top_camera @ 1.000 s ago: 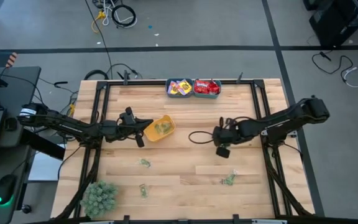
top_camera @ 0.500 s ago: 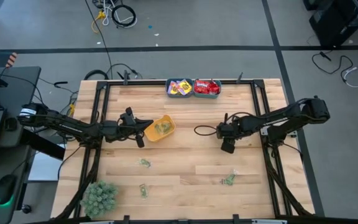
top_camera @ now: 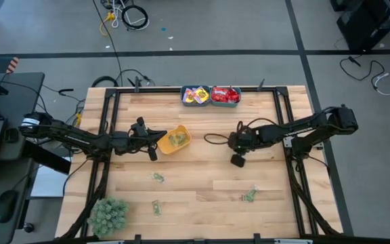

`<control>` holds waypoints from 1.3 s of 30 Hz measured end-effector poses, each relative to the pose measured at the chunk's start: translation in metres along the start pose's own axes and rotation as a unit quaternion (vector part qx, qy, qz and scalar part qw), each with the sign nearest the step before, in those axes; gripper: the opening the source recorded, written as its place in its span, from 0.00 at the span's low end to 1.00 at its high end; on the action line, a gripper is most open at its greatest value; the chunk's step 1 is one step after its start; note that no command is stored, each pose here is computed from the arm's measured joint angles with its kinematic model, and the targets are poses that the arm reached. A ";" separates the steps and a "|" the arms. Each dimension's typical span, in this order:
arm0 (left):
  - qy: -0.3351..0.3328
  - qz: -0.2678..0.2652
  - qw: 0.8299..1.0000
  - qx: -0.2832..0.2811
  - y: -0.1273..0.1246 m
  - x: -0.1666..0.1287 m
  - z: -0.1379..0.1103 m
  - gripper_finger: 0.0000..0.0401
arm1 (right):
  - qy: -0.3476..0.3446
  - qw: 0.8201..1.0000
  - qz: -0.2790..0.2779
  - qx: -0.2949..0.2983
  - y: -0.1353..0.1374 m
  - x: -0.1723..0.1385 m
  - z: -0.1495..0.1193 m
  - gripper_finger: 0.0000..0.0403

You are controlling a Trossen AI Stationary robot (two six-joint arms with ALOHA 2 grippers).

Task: Sort candy
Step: Put the green gummy into the yellow bin

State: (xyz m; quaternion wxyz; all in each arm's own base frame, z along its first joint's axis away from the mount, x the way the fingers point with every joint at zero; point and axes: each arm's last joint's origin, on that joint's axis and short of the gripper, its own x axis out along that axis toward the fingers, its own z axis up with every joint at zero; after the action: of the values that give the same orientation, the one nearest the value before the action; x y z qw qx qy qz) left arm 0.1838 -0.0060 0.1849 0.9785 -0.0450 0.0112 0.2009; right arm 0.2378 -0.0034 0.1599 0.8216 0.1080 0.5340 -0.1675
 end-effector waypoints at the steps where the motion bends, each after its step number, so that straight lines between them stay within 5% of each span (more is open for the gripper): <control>1: 0.000 0.000 1.000 0.000 0.000 0.000 0.000 0.00 | -0.028 1.000 0.010 0.001 0.003 -0.002 0.008 0.07; 9: -0.001 0.000 1.000 0.000 0.000 0.000 0.000 0.00 | -0.221 0.972 0.060 -0.058 0.032 -0.009 0.091 0.01; 19: -0.002 0.002 1.000 0.007 0.000 0.000 0.000 0.00 | -0.238 0.962 0.057 -0.121 0.051 0.020 0.176 0.02; 29: -0.021 0.003 1.000 0.013 0.000 0.000 0.004 0.00 | -0.205 0.968 0.054 -0.136 0.054 0.063 0.193 0.12; 39: -0.020 0.003 1.000 0.014 0.000 0.000 0.004 0.00 | -0.220 0.962 0.064 -0.150 0.064 0.036 0.193 0.49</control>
State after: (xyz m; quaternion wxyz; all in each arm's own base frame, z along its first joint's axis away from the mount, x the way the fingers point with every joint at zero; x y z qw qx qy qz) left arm 0.1838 -0.0056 0.1891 0.9784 -0.0274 -0.0054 0.2048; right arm 0.4386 -0.0189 0.2055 0.9348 -0.0221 0.3507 -0.0517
